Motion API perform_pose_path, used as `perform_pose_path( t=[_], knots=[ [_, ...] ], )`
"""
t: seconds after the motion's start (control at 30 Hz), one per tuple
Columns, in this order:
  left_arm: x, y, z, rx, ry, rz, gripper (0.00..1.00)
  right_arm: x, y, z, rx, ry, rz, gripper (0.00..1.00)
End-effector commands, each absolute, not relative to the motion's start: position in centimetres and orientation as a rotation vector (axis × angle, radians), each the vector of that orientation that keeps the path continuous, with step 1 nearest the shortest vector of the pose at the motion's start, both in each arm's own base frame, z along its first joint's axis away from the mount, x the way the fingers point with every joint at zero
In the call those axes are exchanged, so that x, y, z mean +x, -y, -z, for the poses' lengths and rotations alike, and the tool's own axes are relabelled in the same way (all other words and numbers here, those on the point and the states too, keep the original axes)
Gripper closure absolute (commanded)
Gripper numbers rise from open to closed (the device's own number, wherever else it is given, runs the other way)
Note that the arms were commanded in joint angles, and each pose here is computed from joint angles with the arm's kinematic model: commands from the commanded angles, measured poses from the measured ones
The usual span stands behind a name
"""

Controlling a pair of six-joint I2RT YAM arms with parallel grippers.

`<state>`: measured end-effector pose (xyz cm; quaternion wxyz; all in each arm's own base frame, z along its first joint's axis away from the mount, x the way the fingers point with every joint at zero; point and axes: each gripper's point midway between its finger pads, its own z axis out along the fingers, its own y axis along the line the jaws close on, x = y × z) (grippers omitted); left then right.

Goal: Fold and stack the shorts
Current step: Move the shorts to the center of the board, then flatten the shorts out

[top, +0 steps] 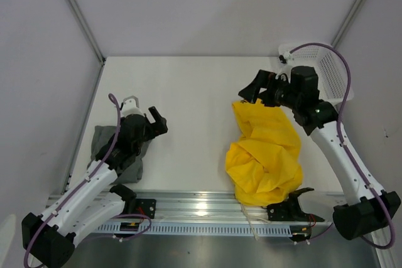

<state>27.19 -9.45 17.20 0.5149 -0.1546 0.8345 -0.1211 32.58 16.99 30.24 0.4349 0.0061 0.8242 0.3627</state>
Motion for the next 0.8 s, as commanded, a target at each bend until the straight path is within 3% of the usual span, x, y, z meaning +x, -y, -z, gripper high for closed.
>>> perform_pose_path(
  t=[0.0,0.27,0.43,0.67,0.73,0.77],
  knots=[
    [27.5,9.9,-17.4,-0.342,-1.984,0.309,0.01,29.7,-16.4,-24.9,-0.094,-2.258,-0.548,0.02],
    [26.8,9.8,-15.2,-0.323,-2.018,0.304,0.01,21.6,-20.7,-17.9,-0.260,-2.426,-0.271,0.03],
    [26.2,10.0,-14.2,-0.319,-1.998,0.345,0.01,16.4,-23.2,-14.8,-0.367,-2.458,-0.245,0.03],
    [25.5,9.4,-13.2,-0.302,-1.990,0.329,0.01,13.9,-23.5,-8.3,-0.441,-2.556,-0.042,0.05],
    [25.5,9.2,-13.0,-0.295,-1.984,0.321,0.01,14.2,-23.3,-6.5,-0.465,-2.573,0.072,0.11],
    [25.5,9.1,-13.1,-0.294,-1.982,0.312,0.01,14.5,-23.3,-6.4,-0.456,-2.570,0.110,0.28]
  ],
)
